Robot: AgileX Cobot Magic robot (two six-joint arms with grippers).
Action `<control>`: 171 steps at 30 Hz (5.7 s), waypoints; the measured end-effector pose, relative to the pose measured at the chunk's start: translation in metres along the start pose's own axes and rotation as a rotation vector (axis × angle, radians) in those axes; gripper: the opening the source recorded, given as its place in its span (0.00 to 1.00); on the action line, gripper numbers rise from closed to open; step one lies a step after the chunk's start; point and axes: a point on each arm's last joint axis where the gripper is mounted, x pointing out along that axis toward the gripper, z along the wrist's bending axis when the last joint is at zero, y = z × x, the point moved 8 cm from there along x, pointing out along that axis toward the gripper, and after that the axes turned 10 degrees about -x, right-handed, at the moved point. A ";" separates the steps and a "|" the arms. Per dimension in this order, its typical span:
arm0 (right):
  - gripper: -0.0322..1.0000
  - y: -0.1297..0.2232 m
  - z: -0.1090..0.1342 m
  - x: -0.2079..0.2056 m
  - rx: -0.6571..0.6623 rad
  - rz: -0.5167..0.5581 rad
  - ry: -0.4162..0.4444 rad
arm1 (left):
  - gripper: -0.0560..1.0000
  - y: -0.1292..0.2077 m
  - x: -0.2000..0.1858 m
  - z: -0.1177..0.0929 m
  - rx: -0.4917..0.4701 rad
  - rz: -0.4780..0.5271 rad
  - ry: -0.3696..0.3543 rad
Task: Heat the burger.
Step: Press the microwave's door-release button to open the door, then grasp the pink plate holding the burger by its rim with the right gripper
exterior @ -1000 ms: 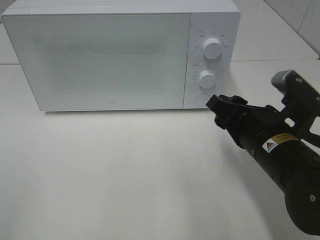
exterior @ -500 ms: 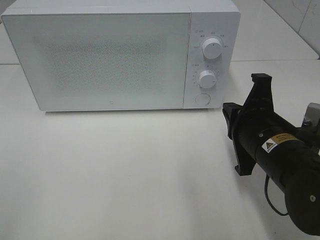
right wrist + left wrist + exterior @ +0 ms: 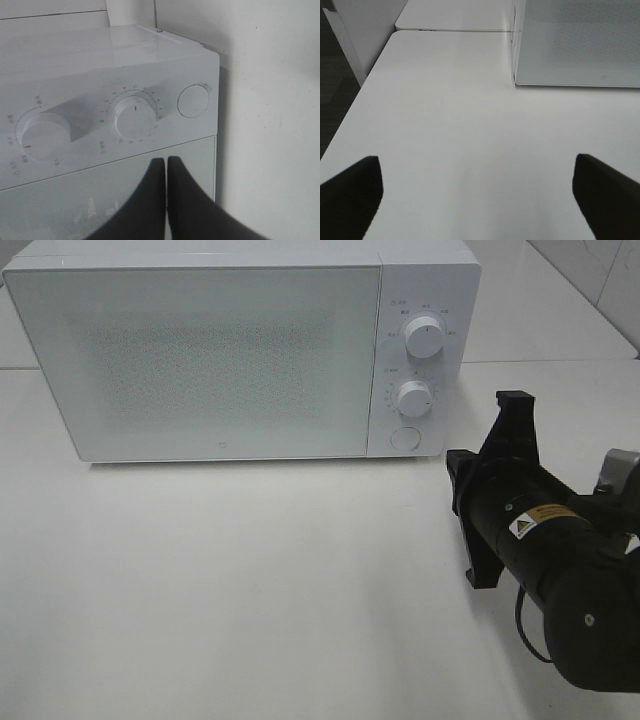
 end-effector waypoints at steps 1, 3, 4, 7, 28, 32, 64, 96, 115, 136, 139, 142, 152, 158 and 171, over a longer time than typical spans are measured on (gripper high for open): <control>0.03 0.000 0.000 0.000 0.000 0.000 0.000 | 0.98 0.000 0.000 0.000 0.000 0.000 0.000; 0.03 0.001 0.000 0.008 -0.004 0.000 0.000 | 0.98 0.000 0.000 0.000 0.000 0.000 0.000; 0.03 0.003 0.000 0.017 -0.007 0.006 0.007 | 0.98 0.000 0.000 0.000 0.000 0.000 0.000; 0.03 0.004 -0.001 0.030 -0.002 0.016 0.032 | 0.98 0.000 0.000 0.000 0.000 0.000 0.000; 0.03 0.010 -0.011 0.099 0.018 0.027 0.113 | 0.98 0.000 0.000 0.000 0.000 0.000 0.000; 0.03 0.016 -0.016 0.109 0.016 0.031 0.120 | 0.98 0.000 0.000 0.000 0.000 0.000 0.000; 0.03 0.005 -0.019 0.133 0.031 -0.040 0.114 | 0.98 0.000 0.000 0.000 0.000 0.000 0.000; 0.03 0.010 -0.016 0.150 0.005 -0.060 0.142 | 0.98 0.000 0.000 0.000 0.000 0.000 0.000; 0.03 0.011 -0.016 0.149 0.016 -0.053 0.148 | 0.98 0.000 0.000 0.000 0.000 0.000 0.000; 0.03 0.030 -0.011 0.092 -0.187 0.195 0.243 | 0.98 0.000 0.000 0.000 0.000 0.000 0.000; 0.03 0.032 0.000 0.079 -0.305 0.254 0.242 | 0.98 0.000 0.000 0.000 0.000 0.000 0.000; 0.03 0.033 0.004 0.076 -0.350 0.274 0.233 | 0.98 0.000 0.000 0.000 0.000 0.000 0.000; 0.04 0.040 0.039 0.038 -0.816 0.466 0.162 | 0.98 0.000 0.000 0.000 0.000 0.000 0.000; 0.04 0.041 0.043 0.009 -1.074 0.618 0.173 | 0.98 0.000 0.000 0.000 0.000 0.000 0.000; 0.05 0.049 0.040 -0.035 -1.594 1.127 0.192 | 0.98 0.000 0.000 0.000 0.000 0.000 0.000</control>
